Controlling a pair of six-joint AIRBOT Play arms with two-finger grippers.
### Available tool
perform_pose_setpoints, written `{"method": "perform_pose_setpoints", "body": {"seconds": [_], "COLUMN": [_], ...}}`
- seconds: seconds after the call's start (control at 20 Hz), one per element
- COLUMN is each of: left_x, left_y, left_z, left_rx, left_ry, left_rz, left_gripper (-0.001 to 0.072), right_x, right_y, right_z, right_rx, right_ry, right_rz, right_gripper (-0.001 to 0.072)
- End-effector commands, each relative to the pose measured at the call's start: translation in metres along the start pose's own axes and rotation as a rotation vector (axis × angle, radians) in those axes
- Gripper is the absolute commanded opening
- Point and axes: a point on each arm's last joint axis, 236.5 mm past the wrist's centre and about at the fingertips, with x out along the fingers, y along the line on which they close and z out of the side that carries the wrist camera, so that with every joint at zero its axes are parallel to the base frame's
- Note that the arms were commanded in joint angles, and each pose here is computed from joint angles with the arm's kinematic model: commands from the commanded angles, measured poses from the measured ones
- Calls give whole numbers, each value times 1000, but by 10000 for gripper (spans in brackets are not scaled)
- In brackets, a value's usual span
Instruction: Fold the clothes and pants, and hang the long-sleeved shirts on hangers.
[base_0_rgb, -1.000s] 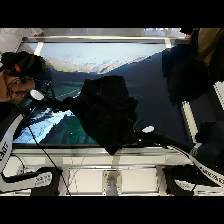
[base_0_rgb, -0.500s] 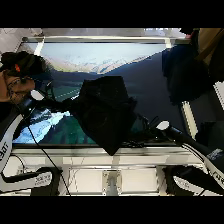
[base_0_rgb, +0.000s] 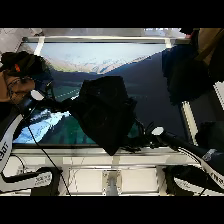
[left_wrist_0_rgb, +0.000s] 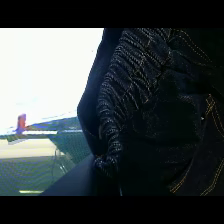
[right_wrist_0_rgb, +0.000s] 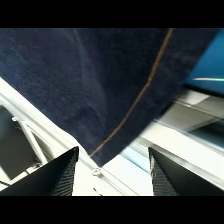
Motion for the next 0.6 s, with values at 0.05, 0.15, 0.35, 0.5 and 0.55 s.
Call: {"method": "perform_pose_setpoints", "body": {"seconds": [0.05, 0.15, 0.35, 0.5, 0.55], "left_x": [0, 0, 0, 0, 0], "left_y": [0, 0, 0, -1, -1], "left_z": [0, 0, 0, 0, -1], "left_rx": [0, 0, 0, -1, -2], "left_ry": [-1, -1, -1, 0, 2], "left_rz": [0, 0, 0, -3, -3], "left_gripper": [52, 53, 52, 53, 53], "right_x": [7, 10, 19, 20, 19], "right_y": [8, 6, 10, 26, 35], "right_z": [9, 9, 4, 13, 18], "right_rx": [40, 59, 54, 32, 12], "right_ry": [-22, -14, 18, 4, -7], "right_rz": [35, 34, 30, 56, 67], "right_gripper": [523, 520, 483, 276, 146]}}
